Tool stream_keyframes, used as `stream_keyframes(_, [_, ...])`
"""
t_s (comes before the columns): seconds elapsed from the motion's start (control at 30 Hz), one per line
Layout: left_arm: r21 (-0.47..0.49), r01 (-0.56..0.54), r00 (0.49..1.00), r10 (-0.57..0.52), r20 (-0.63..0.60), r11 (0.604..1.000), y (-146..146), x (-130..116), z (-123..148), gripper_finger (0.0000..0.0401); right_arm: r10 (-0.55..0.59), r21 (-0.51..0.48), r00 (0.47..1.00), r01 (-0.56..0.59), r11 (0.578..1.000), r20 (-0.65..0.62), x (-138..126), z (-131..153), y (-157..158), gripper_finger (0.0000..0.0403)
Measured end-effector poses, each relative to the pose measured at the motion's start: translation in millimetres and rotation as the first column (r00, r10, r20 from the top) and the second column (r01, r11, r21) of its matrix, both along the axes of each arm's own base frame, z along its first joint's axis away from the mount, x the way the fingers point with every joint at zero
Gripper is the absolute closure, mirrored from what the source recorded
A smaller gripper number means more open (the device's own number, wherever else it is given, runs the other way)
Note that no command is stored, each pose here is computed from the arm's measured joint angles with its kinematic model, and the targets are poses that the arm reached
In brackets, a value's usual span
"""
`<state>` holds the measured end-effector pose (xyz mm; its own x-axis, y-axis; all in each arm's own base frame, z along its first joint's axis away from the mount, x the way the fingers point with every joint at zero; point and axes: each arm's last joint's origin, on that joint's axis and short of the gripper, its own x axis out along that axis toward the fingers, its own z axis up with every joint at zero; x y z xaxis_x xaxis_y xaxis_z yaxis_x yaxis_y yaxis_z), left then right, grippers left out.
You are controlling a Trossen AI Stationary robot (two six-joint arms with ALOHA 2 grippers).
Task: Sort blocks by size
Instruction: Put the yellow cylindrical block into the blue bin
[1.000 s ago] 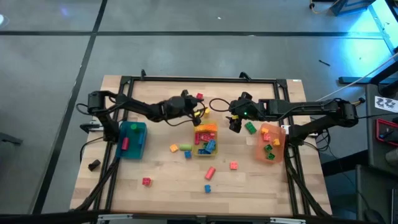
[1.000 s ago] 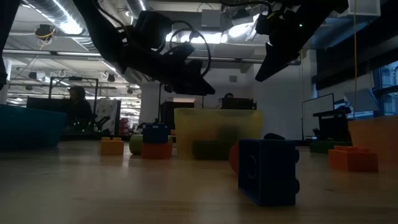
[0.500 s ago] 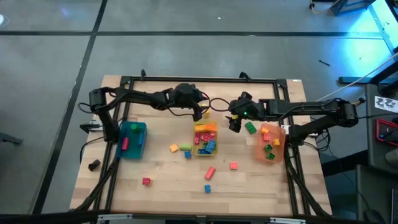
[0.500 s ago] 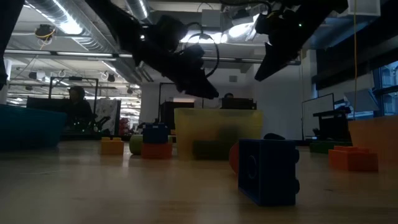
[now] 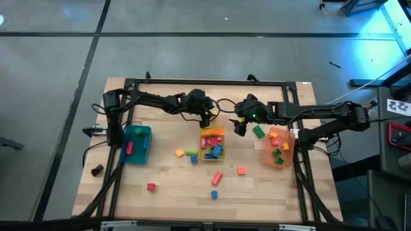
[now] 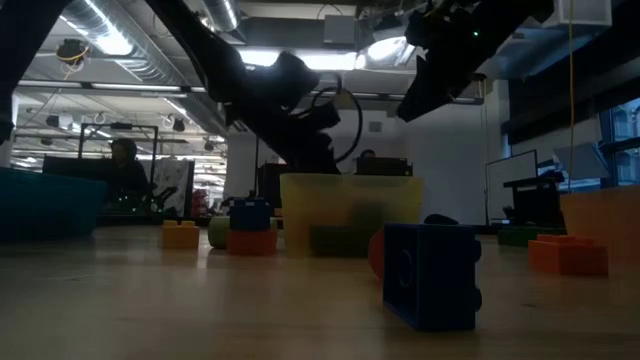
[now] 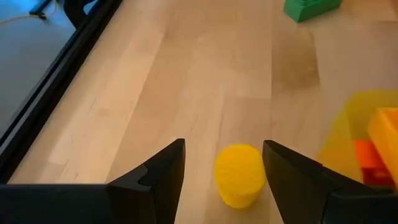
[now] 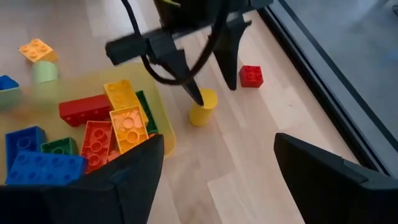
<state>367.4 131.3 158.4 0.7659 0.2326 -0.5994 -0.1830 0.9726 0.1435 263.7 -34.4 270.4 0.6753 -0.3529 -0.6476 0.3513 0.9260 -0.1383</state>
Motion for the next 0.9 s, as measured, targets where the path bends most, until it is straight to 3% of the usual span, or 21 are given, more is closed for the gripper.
stream_keyframes(0.9, [-0.045, 0.001, 0.999, -0.003, -0.036, 0.999, 1.3, 0.4, -14.0, 0.0201, -0.011, -0.009, 1.0, 0.011, 1.0, -0.005, -0.4, -0.2, -0.4, 0.0097])
